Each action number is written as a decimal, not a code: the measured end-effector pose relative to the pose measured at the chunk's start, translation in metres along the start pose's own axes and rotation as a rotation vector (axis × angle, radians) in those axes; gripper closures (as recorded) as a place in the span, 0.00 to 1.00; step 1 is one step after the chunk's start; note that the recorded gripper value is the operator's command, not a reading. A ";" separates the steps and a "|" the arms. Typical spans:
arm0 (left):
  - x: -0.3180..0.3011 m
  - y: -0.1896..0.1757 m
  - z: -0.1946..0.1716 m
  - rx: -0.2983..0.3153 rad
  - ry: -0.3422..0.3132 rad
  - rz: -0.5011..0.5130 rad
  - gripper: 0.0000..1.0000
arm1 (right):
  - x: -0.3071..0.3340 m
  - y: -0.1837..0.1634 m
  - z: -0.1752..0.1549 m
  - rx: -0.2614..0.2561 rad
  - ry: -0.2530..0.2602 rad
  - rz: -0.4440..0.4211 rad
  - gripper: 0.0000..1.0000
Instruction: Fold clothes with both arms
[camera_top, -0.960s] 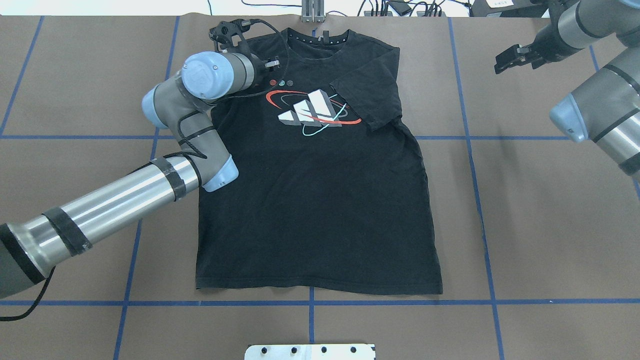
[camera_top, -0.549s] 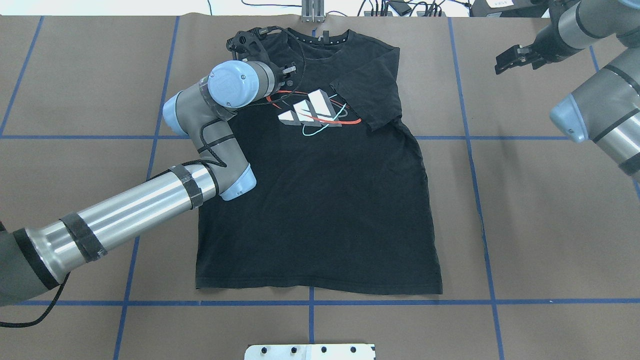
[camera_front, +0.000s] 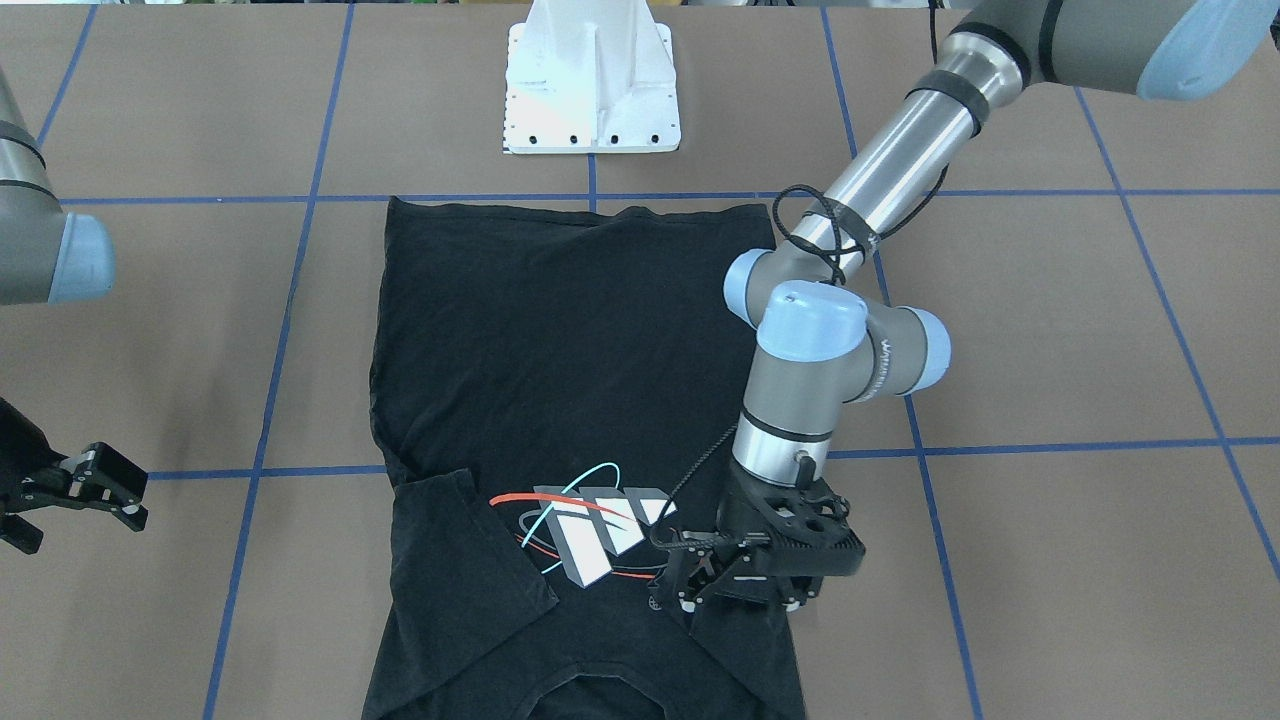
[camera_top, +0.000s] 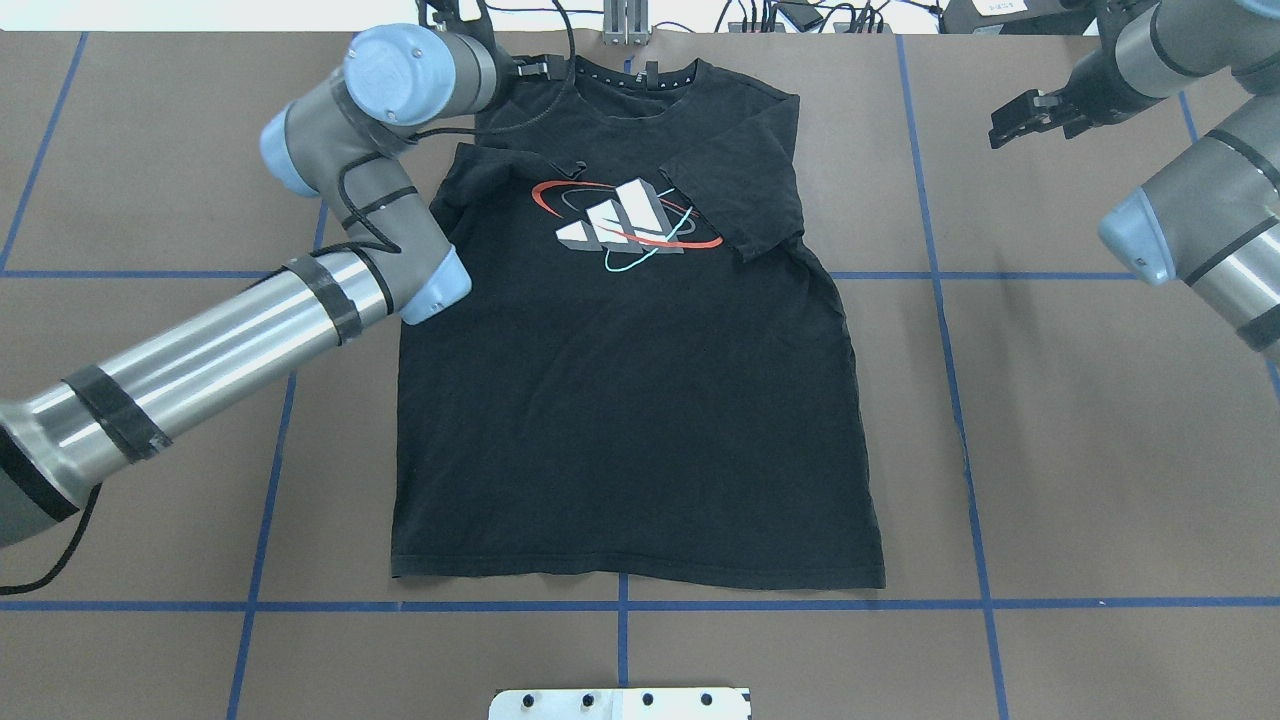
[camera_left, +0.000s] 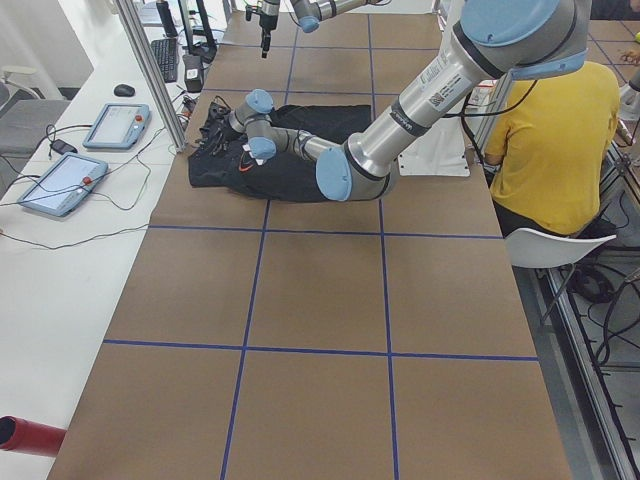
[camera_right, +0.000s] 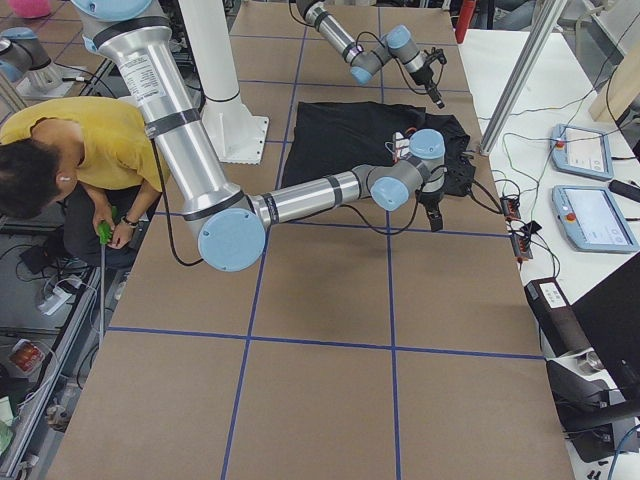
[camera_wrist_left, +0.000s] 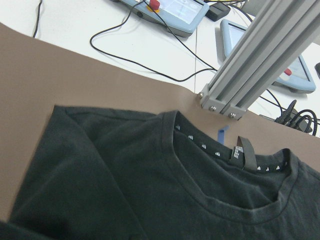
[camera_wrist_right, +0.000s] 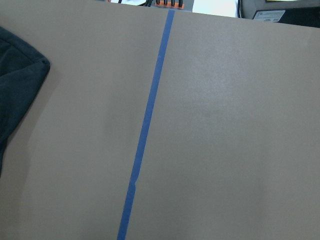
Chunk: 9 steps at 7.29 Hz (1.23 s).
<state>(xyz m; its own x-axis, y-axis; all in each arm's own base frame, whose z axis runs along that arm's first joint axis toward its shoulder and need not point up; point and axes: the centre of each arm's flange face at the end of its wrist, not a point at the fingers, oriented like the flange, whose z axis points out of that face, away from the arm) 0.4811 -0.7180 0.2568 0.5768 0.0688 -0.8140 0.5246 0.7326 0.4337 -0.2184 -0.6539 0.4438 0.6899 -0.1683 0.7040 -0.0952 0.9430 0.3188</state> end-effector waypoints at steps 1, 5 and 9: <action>-0.034 -0.018 0.004 -0.012 -0.024 0.072 0.00 | -0.001 0.000 0.000 0.000 0.000 -0.001 0.00; -0.096 0.009 0.026 -0.013 0.004 0.132 0.09 | -0.001 0.001 0.005 -0.003 0.008 -0.002 0.00; -0.084 0.062 0.018 -0.036 0.099 0.110 0.37 | 0.000 0.001 0.006 -0.005 0.010 -0.001 0.00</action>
<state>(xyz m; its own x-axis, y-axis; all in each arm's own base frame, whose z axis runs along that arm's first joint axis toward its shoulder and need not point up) 0.4762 -0.6905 0.3592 0.5638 0.2152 -0.7974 0.4379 0.7407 0.5095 -0.2228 -0.6544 0.4483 0.6971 -0.1665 0.6974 -0.0912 0.9442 0.3166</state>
